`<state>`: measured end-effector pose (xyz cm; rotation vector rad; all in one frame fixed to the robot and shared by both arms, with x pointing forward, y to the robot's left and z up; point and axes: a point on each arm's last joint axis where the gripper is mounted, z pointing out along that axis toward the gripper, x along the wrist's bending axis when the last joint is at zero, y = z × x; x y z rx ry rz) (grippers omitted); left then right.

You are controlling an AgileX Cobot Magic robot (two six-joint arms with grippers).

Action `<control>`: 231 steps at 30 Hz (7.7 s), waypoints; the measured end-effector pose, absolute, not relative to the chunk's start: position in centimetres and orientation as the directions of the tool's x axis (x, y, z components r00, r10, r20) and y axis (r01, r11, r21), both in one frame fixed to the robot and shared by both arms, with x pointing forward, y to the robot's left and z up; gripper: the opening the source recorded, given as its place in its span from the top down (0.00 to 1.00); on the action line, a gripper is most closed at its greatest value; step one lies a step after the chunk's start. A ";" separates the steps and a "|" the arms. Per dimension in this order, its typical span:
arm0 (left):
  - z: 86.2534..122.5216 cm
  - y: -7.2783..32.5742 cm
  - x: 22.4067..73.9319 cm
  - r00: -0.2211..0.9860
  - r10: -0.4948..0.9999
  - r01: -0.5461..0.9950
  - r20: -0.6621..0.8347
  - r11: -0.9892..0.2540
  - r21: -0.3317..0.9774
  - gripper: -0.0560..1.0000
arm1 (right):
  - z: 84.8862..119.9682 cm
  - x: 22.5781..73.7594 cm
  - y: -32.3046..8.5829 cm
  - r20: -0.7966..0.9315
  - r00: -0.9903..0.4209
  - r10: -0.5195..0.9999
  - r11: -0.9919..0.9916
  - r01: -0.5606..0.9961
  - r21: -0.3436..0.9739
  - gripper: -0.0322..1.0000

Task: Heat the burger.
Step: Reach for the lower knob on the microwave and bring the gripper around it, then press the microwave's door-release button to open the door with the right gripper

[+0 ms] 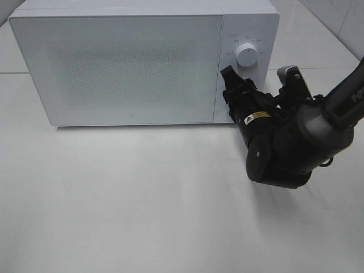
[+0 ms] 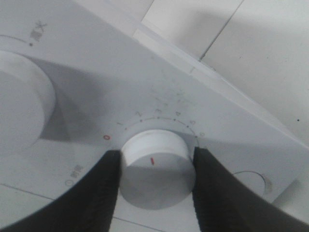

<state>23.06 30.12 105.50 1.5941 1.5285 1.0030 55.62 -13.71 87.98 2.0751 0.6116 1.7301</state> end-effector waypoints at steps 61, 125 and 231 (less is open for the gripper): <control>105.5 30.1 23.1 0.003 0.998 0.455 0.063 -0.058 0.889 0.01 | 88.0 55.6 -13.7 0.977 0.174 -0.124 -0.992 -0.035 -0.119 0.53; 105.5 30.1 23.1 0.003 0.998 0.455 0.063 -0.058 0.889 0.01 | 98.9 44.0 -13.6 0.202 -0.463 0.863 0.292 0.784 0.547 0.24; 105.5 30.1 23.1 0.003 0.998 0.455 0.063 -0.058 0.889 0.01 | 107.9 29.7 -29.4 0.059 -0.054 0.997 -0.033 0.388 0.921 0.23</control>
